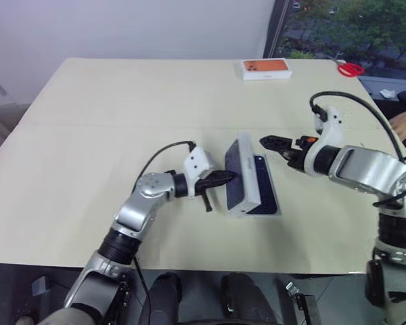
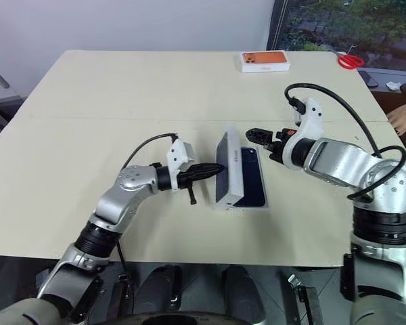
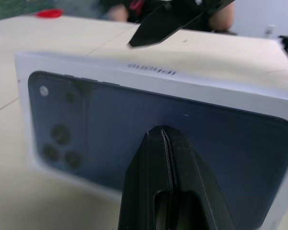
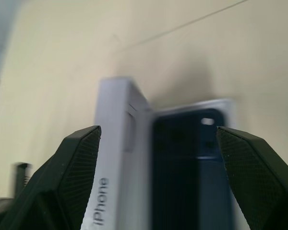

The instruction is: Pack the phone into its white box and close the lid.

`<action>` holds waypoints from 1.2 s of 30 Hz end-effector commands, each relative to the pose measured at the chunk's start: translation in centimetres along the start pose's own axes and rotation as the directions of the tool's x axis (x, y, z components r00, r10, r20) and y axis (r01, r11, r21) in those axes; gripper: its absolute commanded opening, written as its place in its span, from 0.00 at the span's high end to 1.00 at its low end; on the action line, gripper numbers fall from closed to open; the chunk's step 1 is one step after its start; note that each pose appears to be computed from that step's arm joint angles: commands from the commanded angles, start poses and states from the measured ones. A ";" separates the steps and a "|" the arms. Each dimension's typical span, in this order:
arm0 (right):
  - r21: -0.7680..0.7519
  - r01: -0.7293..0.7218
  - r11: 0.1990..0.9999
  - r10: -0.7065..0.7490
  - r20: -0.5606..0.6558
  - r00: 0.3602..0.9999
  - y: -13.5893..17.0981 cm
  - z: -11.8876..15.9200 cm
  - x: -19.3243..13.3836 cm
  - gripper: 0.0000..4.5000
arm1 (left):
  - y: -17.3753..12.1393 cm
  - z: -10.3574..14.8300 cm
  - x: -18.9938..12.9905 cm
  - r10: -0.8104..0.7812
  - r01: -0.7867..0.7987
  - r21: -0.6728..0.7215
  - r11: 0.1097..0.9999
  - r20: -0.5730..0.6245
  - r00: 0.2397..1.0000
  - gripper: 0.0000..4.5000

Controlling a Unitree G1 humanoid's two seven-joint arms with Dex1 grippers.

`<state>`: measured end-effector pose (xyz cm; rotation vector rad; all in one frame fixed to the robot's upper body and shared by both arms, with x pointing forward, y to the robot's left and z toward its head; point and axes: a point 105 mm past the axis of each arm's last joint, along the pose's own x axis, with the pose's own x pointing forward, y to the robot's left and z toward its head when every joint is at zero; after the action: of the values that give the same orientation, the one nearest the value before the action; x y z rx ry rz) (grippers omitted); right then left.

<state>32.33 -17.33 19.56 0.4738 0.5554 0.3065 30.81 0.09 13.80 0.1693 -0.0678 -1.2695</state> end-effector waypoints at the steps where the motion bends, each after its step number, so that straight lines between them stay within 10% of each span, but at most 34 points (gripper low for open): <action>1: -0.159 0.028 0.987 -0.024 0.028 0.999 -0.1 0.8 -0.5 0.12 | -0.1 0.9 0.4 0.005 -0.005 0.011 1.000 0.022 1.000 1.00; 9: -0.370 0.073 0.926 -0.057 0.055 0.997 -1.0 1.4 -0.8 0.17 | 2.3 1.6 -2.9 0.147 -0.146 -0.067 0.987 0.006 0.989 1.00; 17: -0.809 0.091 0.581 -0.128 0.020 0.992 -1.7 0.1 -0.8 1.00 | 2.6 -1.3 -7.5 0.160 -0.179 -0.047 0.983 -0.280 0.947 1.00; 36: -0.912 -0.100 0.397 -0.087 -0.145 0.986 -1.8 -3.9 -0.5 1.00 | -1.0 -2.9 -0.6 -0.041 -0.005 -0.136 0.991 -0.332 0.943 1.00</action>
<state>30.00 -18.01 14.67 -0.6645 0.5142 0.6184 30.11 1.30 9.73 0.2731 0.3497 -1.2267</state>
